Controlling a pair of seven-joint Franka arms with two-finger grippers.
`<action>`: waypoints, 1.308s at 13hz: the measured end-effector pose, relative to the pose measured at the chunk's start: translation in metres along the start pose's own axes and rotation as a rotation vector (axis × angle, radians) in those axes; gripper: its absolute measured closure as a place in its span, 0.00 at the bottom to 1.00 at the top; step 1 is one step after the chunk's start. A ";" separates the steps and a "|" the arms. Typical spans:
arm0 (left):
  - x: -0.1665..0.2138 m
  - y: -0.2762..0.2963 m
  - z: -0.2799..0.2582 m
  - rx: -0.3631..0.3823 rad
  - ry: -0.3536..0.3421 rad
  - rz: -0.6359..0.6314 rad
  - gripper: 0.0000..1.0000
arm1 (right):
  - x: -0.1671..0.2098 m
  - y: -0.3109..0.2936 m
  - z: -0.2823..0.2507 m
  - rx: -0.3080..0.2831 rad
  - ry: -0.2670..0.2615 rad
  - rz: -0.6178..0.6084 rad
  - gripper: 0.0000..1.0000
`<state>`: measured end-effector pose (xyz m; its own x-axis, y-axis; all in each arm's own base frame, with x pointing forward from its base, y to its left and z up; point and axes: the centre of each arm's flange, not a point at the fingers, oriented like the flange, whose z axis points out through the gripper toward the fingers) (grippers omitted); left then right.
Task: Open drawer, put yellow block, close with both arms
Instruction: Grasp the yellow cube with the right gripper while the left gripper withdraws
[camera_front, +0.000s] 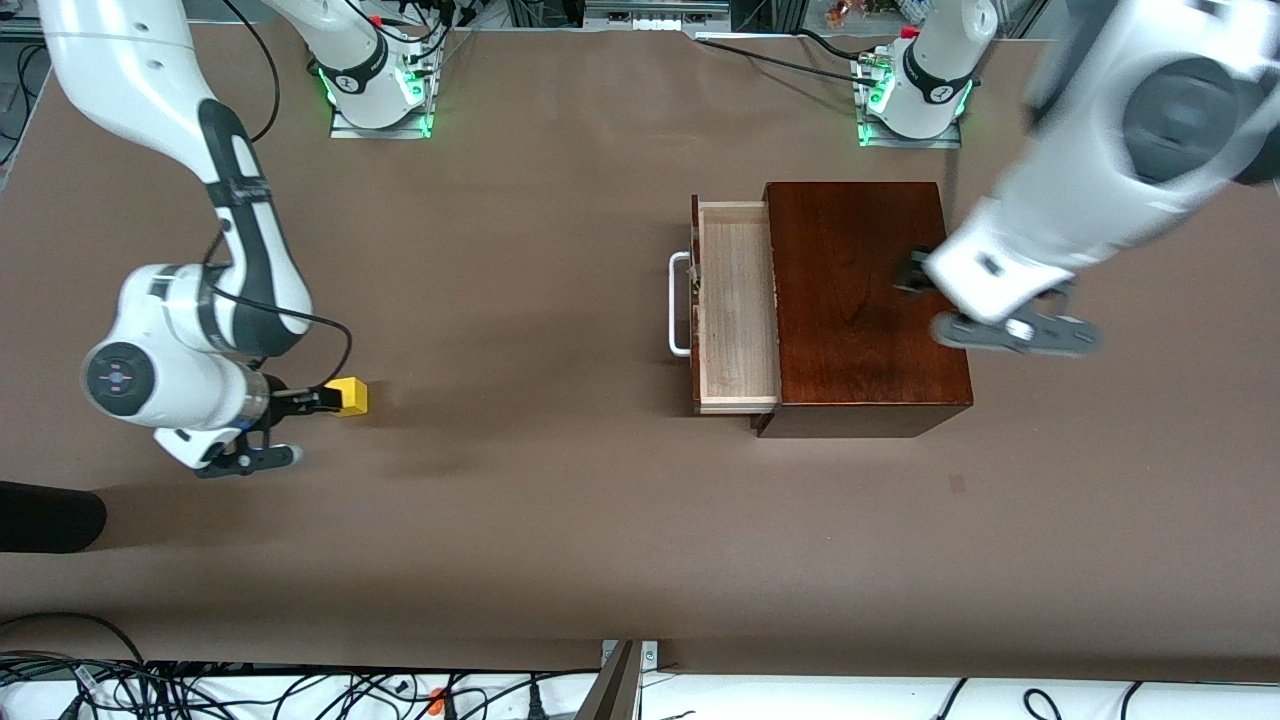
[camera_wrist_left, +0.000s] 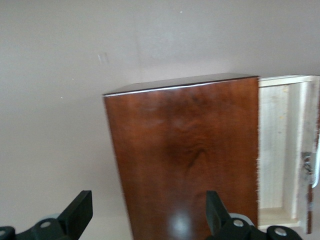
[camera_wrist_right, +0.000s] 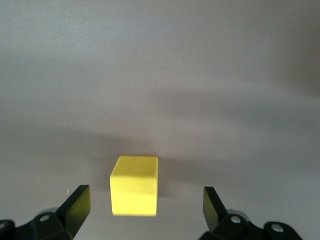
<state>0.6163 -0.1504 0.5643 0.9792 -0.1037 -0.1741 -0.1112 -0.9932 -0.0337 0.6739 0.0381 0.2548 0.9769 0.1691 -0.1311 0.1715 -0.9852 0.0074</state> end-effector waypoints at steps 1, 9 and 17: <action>0.001 -0.025 0.002 -0.022 -0.003 0.020 0.00 | -0.001 -0.003 0.012 -0.001 0.002 -0.001 0.00; -0.061 -0.094 -0.004 -0.010 0.230 0.029 0.00 | -0.026 -0.007 0.064 -0.001 -0.018 0.005 0.04; -0.069 -0.099 0.000 -0.012 0.204 0.020 0.00 | -0.021 -0.025 0.042 0.008 0.020 -0.057 0.45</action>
<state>0.5596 -0.0447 0.5802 0.9911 -0.1304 0.0279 -0.1298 -0.9913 -0.0206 0.6436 0.0582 0.2160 0.9679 0.2254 -0.1117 0.2260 -0.9741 -0.0076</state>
